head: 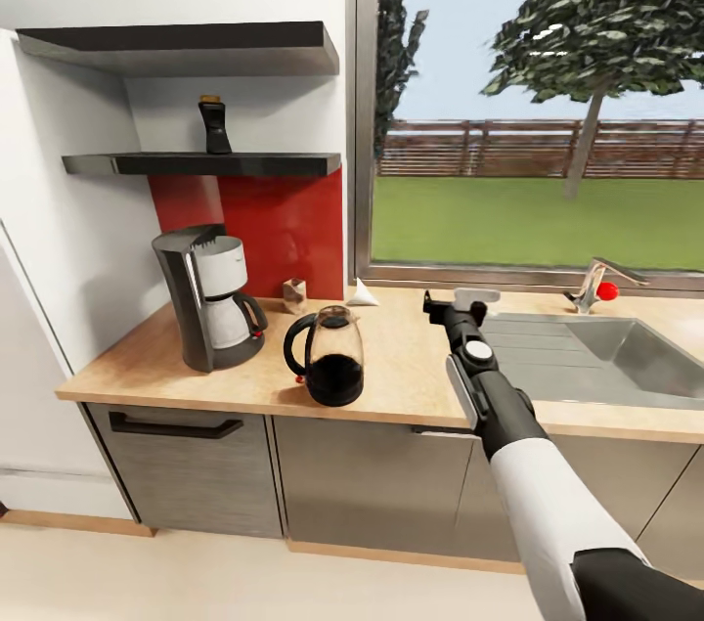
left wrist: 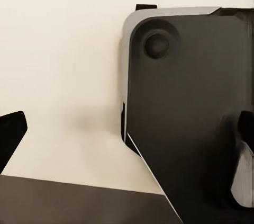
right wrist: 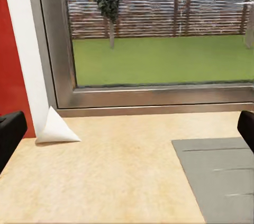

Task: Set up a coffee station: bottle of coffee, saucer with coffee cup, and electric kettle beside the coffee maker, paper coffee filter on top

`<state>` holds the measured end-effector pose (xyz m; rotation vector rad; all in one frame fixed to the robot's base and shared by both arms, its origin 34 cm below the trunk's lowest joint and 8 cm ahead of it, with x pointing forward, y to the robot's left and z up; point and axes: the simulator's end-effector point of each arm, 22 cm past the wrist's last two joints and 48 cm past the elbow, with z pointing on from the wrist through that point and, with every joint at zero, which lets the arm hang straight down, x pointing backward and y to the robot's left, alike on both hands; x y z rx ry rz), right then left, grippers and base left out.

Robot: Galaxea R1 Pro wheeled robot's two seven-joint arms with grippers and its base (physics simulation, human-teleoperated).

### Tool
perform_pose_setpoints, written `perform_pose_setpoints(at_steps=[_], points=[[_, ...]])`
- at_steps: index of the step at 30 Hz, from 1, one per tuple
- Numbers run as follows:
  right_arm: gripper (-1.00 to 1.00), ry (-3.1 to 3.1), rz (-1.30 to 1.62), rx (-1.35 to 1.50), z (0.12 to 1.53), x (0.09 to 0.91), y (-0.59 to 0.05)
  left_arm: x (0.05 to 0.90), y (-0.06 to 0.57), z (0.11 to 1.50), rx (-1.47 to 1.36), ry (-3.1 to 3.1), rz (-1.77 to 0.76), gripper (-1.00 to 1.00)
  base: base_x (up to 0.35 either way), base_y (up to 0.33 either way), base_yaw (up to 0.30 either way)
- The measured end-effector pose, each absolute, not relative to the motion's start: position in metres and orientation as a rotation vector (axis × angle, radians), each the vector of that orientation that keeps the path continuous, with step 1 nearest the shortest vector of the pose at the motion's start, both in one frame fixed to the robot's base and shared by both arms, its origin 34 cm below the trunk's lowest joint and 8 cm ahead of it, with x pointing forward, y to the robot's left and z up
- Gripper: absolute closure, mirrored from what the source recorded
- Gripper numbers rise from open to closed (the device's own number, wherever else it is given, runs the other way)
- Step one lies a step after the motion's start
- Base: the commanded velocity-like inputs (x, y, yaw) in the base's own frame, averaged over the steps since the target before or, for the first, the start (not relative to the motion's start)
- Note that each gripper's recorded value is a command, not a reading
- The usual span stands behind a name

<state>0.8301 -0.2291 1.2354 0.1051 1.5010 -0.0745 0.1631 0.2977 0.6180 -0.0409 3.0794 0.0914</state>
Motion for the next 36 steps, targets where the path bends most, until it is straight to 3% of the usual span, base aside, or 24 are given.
perform_pose_setpoints(at_steps=[28, 36], points=[[-1.00, 1.513, -0.089, 0.130, 1.240, 0.829, -0.245, 0.155, 0.298, 0.618, -0.032, 3.107, 0.104, -1.00, 0.001, 0.000, 0.000], [-1.00, 1.524, -0.082, 0.121, 1.238, 0.829, -0.247, 0.155, 0.300, 0.618, -0.027, 3.107, 0.109, -1.00, 0.294, 0.000, 0.000]])
